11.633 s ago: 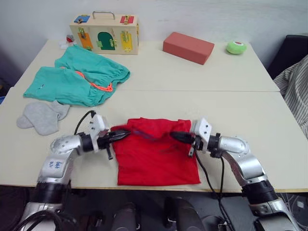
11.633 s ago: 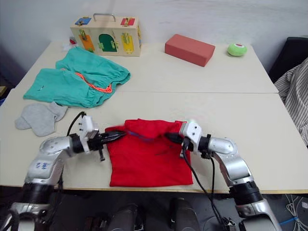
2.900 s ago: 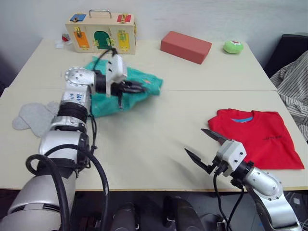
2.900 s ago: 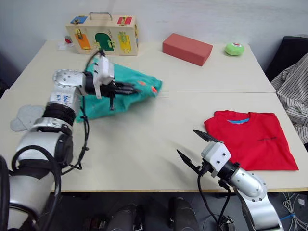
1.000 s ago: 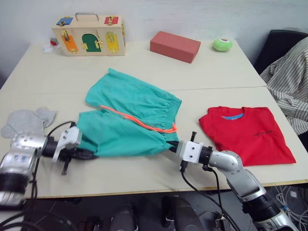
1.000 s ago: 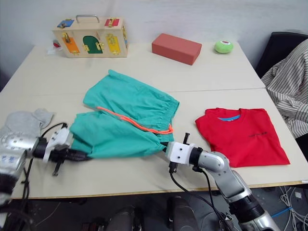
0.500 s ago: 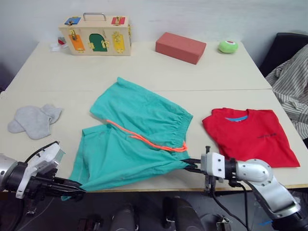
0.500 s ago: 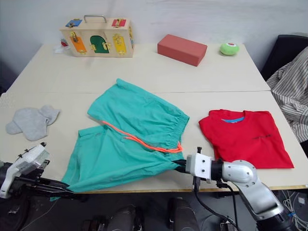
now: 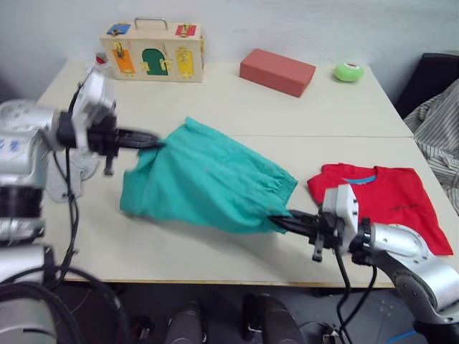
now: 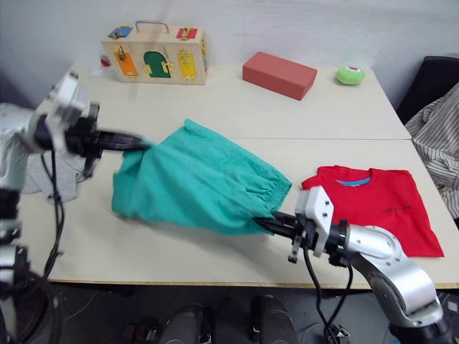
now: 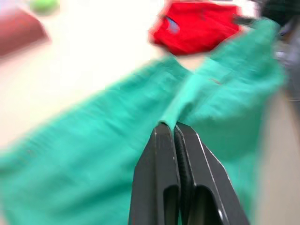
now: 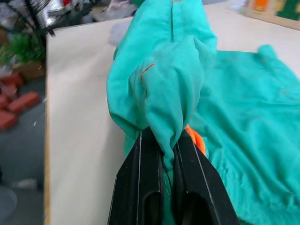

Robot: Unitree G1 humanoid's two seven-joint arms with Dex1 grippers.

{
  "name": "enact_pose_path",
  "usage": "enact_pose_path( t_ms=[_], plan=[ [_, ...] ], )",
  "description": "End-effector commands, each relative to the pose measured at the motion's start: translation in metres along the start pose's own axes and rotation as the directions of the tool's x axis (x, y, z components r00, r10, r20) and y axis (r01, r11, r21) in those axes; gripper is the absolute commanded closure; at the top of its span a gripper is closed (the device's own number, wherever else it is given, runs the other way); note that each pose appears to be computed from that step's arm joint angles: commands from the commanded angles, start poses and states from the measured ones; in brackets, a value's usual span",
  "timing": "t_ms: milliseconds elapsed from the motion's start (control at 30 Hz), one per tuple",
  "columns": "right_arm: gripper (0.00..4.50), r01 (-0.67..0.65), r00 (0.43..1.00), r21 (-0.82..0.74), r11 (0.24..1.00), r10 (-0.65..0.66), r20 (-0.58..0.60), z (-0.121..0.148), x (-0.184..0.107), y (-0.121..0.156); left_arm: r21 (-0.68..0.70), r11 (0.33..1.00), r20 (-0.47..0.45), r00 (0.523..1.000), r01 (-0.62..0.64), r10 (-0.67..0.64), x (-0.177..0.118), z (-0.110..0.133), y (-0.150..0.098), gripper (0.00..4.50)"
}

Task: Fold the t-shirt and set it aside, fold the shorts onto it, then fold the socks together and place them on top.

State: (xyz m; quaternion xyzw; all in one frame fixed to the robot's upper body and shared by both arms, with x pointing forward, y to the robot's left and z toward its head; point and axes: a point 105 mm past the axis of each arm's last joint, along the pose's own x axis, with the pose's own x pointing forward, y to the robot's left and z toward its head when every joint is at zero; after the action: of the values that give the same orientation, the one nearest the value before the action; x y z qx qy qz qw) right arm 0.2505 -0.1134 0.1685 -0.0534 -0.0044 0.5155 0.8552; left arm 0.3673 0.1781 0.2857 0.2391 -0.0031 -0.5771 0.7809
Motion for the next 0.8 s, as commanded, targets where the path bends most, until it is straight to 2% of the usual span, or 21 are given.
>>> enact_pose_path(
  t_ms=[33, 167, 267, 367, 467, 600, 700, 800],
  plan=[
    [4.5, 0.14, 0.99, 0.036, 0.99, -0.139, -0.023, -0.005, 0.003, -0.022, 0.134, 0.984, -0.078, 0.989, -0.116, 0.127, 0.015, 0.002, 0.032, 4.46],
    [4.5, 0.297, 0.955, 0.09, 0.951, -0.294, -0.05, -0.016, 0.015, -0.051, 0.215, 0.952, -0.144, 0.957, -0.218, 0.252, 0.044, -0.004, 0.051, 4.46],
    [4.5, 0.4, 0.916, 0.059, 0.915, -0.396, -0.068, -0.021, 0.02, -0.071, 0.238, 0.925, -0.174, 0.924, -0.298, 0.342, 0.059, -0.012, 0.06, 4.46],
    [4.5, 0.436, 0.898, 0.034, 0.899, -0.433, -0.08, -0.027, 0.026, -0.079, 0.239, 0.913, -0.2, 0.903, -0.33, 0.379, 0.066, -0.022, 0.062, 4.46],
    [4.5, 0.48, 0.871, -0.019, 0.877, -0.479, -0.104, -0.036, 0.035, -0.091, 0.24, 0.879, -0.221, 0.859, -0.412, 0.463, 0.07, -0.04, 0.065, 4.46],
    [4.5, 0.524, 0.848, -0.004, 0.852, -0.522, -0.09, -0.038, 0.038, -0.096, 0.226, 0.846, -0.17, 0.835, -0.483, 0.523, 0.075, -0.046, 0.066, 4.46],
    [4.5, 0.534, 0.841, -0.02, 0.845, -0.534, -0.084, -0.042, 0.04, -0.095, 0.208, 0.82, -0.173, 0.805, -0.534, 0.568, 0.075, -0.057, 0.067, 4.46],
    [4.5, 0.558, 0.83, 0.027, 0.83, -0.557, -0.031, -0.036, 0.04, -0.096, 0.159, 0.795, -0.188, 0.773, -0.585, 0.606, 0.07, -0.069, 0.068, 4.46]
  ],
)
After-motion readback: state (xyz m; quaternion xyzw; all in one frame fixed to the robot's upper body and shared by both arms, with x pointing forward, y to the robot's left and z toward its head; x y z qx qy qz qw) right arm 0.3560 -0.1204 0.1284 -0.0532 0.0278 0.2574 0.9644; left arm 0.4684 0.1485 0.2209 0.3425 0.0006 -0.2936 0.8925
